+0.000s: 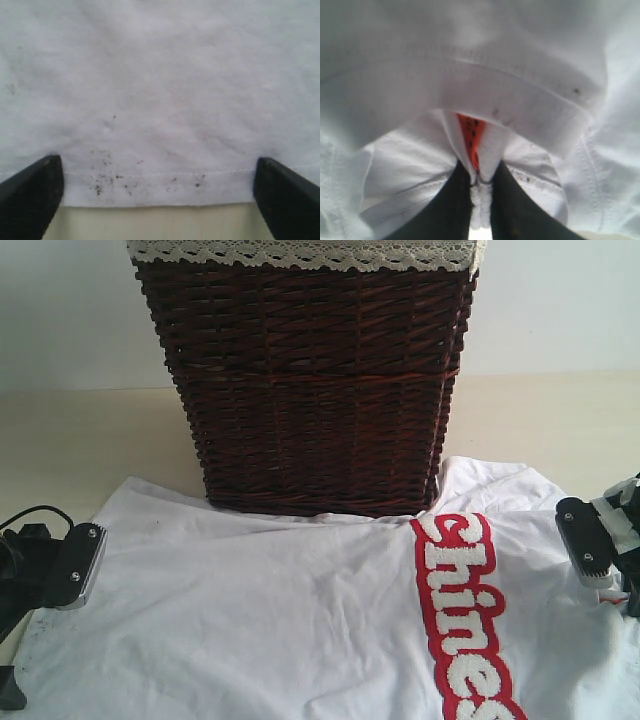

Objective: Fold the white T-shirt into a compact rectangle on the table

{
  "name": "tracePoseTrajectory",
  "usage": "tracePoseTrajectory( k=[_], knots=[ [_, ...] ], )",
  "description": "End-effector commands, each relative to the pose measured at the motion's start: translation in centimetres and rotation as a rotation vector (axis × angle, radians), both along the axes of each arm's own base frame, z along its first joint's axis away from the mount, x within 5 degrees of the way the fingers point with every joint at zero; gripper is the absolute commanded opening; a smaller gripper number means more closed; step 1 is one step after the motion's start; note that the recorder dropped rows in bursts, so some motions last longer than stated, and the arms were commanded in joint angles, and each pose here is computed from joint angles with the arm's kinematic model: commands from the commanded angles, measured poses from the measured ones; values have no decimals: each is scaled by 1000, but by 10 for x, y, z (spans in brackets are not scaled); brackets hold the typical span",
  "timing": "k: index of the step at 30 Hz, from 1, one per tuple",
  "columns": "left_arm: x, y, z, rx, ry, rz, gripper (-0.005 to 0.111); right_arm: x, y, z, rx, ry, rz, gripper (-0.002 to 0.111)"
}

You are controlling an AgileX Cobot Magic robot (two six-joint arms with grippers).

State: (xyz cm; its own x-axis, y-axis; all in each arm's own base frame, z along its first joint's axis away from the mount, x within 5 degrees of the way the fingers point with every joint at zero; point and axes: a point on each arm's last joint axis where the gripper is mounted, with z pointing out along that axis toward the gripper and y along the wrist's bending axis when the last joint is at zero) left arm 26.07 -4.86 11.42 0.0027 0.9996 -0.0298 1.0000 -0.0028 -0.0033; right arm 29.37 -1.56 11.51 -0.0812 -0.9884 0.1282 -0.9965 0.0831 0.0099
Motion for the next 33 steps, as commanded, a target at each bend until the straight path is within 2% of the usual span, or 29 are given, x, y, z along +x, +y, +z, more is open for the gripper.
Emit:
tracePoseTrajectory(
  k=[1, 6, 33],
  knots=[
    [0, 2, -7, 8, 2, -4, 105, 1, 1, -1, 24, -4, -32, 0],
    [0, 2, -7, 8, 2, -4, 105, 1, 4, -1, 59, -5, -73, 0],
    [0, 2, -7, 8, 2, -4, 105, 1, 4, -1, 58, -5, -70, 0]
  ],
)
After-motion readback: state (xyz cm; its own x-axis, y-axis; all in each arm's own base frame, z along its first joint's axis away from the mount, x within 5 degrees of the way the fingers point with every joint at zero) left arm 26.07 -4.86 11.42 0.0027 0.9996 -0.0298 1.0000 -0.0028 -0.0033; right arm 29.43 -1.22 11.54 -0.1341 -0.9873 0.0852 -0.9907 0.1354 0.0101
